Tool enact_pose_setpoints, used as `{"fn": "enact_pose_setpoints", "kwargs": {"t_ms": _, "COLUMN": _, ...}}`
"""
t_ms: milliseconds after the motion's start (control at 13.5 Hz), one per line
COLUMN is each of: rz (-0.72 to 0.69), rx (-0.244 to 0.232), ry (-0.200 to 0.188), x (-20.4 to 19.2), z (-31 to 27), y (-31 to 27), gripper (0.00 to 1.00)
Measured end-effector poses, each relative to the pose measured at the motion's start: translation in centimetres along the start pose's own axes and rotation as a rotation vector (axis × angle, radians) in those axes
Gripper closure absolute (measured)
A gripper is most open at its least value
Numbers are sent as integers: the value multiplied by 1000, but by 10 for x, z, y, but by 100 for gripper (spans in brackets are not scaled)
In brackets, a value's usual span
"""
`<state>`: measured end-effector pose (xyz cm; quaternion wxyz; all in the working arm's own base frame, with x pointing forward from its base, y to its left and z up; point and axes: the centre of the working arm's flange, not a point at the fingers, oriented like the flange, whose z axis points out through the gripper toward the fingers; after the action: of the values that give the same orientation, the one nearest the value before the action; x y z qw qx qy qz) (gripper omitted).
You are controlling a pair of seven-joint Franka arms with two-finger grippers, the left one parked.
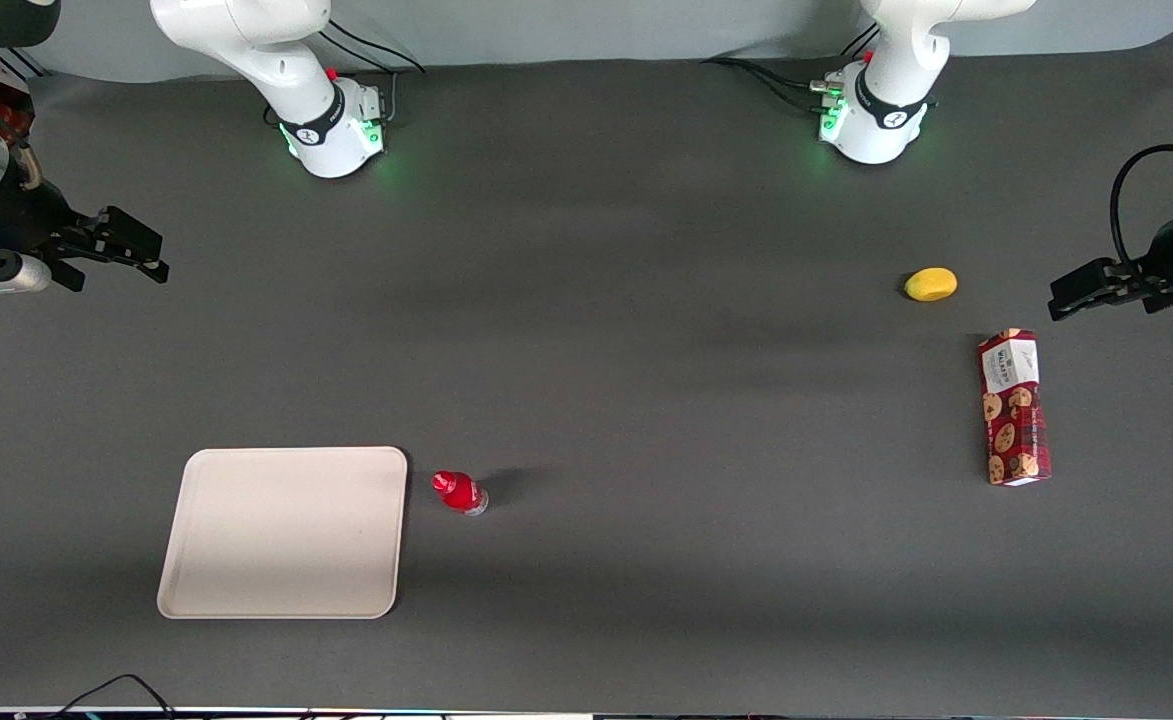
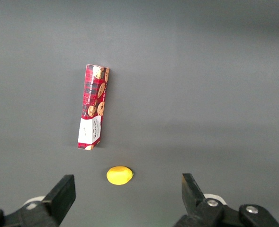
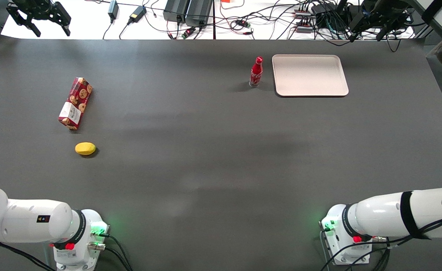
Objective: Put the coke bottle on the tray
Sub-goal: 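Move the open right gripper over the red bottle beside the tray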
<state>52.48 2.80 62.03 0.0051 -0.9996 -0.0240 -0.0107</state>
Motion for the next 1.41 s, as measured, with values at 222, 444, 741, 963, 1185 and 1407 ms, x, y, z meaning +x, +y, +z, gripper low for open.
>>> {"fn": "enact_pose_setpoints", "kwargs": {"t_ms": 222, "rz": -1, "rx": 1, "ry": 0, "x": 2, "z": 0, "y": -1, "gripper": 0}}
{"fn": "enact_pose_setpoints", "kwargs": {"t_ms": 444, "rz": -17, "rx": -1, "ry": 32, "x": 25, "z": -10, "y": -11, "gripper": 0}}
{"fn": "enact_pose_setpoints", "kwargs": {"t_ms": 741, "rz": -43, "rx": 16, "ry": 29, "x": 81, "z": 13, "y": -68, "gripper": 0}}
{"fn": "enact_pose_setpoints", "kwargs": {"t_ms": 963, "rz": -34, "rx": 57, "ry": 47, "x": 119, "z": 46, "y": -127, "gripper": 0}}
{"fn": "enact_pose_setpoints", "kwargs": {"t_ms": 1185, "rz": -13, "rx": 107, "ry": 108, "x": 151, "z": 89, "y": -167, "gripper": 0}}
{"fn": "enact_pose_setpoints", "kwargs": {"t_ms": 1407, "rz": -21, "rx": 107, "ry": 113, "x": 171, "z": 150, "y": -204, "gripper": 0}}
